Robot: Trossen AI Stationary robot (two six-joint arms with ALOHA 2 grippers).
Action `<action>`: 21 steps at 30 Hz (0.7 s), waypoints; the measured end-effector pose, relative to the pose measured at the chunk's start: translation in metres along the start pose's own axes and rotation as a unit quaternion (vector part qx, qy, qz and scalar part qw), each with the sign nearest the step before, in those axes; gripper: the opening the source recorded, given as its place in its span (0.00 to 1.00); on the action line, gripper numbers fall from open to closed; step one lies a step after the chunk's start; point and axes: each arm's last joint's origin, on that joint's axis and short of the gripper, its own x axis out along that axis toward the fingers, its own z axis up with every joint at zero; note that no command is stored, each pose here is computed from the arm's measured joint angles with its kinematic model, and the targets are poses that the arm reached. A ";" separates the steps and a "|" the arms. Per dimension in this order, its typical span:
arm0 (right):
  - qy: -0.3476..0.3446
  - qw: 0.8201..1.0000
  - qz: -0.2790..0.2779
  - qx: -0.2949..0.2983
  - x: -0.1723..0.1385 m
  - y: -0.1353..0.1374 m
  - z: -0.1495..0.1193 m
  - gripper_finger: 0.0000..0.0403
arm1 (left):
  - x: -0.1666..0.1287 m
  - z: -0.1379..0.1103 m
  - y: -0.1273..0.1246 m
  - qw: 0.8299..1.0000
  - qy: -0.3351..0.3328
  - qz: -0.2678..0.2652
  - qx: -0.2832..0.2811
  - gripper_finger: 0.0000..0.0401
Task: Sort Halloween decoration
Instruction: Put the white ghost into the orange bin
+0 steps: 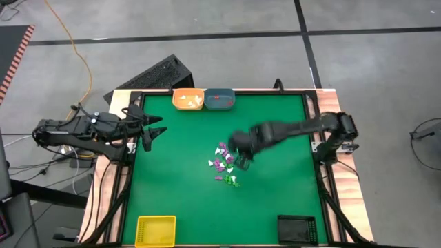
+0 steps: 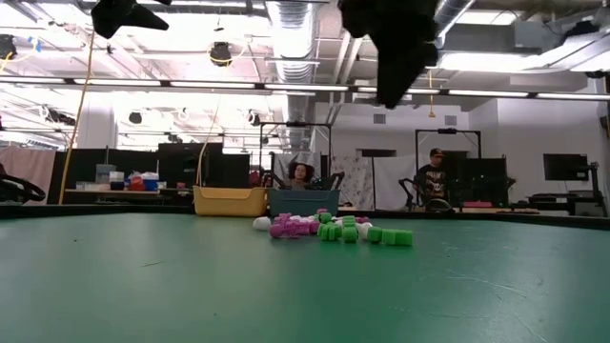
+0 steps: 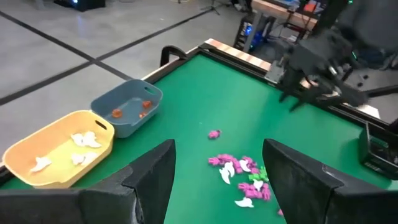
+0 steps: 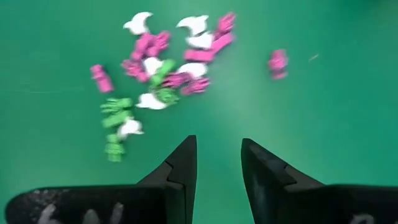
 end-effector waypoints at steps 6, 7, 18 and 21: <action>-0.094 0.992 0.027 0.077 0.033 0.057 -0.048 0.29 | 0.000 0.000 -0.001 1.000 0.004 -0.011 0.014 0.58; -0.111 0.990 0.026 0.085 0.039 0.064 -0.054 0.29 | 0.000 0.000 -0.001 1.000 0.004 -0.011 0.016 0.58; -0.186 0.969 -0.054 0.155 0.097 0.110 -0.097 0.29 | 0.000 0.000 -0.001 1.000 0.006 -0.015 0.020 0.58; -0.182 0.966 -0.059 0.176 0.110 0.117 -0.108 0.29 | 0.000 -0.001 -0.001 1.000 0.010 -0.021 0.021 0.58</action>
